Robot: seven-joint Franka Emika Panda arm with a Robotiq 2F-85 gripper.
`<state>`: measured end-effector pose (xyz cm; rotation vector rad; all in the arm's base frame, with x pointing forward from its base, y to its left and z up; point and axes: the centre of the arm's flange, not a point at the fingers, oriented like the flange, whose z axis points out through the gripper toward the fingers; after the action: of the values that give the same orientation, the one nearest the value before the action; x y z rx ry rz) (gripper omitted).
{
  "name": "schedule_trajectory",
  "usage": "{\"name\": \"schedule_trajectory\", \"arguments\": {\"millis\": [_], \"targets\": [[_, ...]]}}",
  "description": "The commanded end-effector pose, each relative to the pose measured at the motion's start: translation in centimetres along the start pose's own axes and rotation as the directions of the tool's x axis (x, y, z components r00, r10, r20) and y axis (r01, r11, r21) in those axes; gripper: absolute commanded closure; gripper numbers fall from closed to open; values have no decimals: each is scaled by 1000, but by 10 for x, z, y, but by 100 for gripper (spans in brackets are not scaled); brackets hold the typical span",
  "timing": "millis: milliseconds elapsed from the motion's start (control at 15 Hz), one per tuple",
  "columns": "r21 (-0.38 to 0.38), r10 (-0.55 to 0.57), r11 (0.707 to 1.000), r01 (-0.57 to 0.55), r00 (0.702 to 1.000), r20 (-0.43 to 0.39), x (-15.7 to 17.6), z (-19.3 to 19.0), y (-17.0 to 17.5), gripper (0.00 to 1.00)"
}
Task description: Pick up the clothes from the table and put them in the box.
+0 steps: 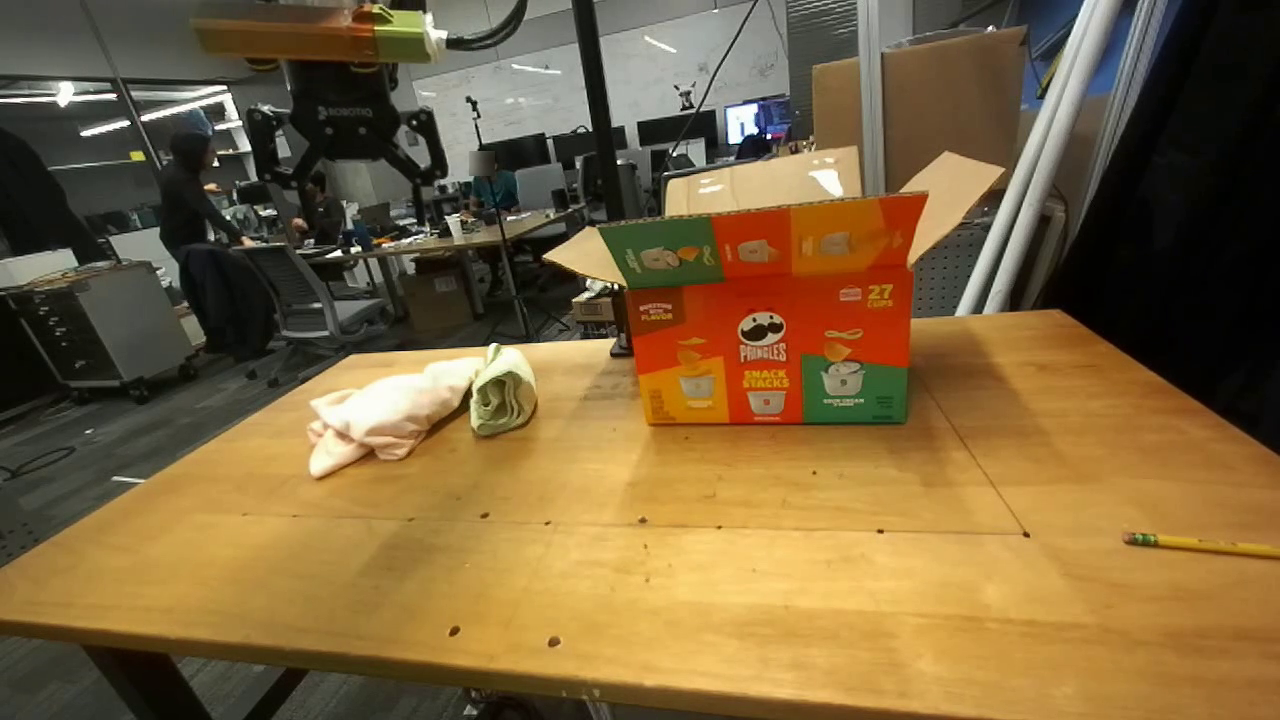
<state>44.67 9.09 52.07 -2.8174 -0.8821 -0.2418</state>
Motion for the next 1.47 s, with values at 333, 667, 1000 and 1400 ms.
{"name": "schedule_trajectory", "arguments": {"millis": [333,667,1000,1400], "targets": [[72,-166,983,168,986,-35,54,47,-42,0],[74,-320,944,322,947,-36,80,56,-64,0],[64,-428,899,433,900,-84,93,46,-63,0],[101,-504,854,510,860,-75,105,79,-81,0]]}}
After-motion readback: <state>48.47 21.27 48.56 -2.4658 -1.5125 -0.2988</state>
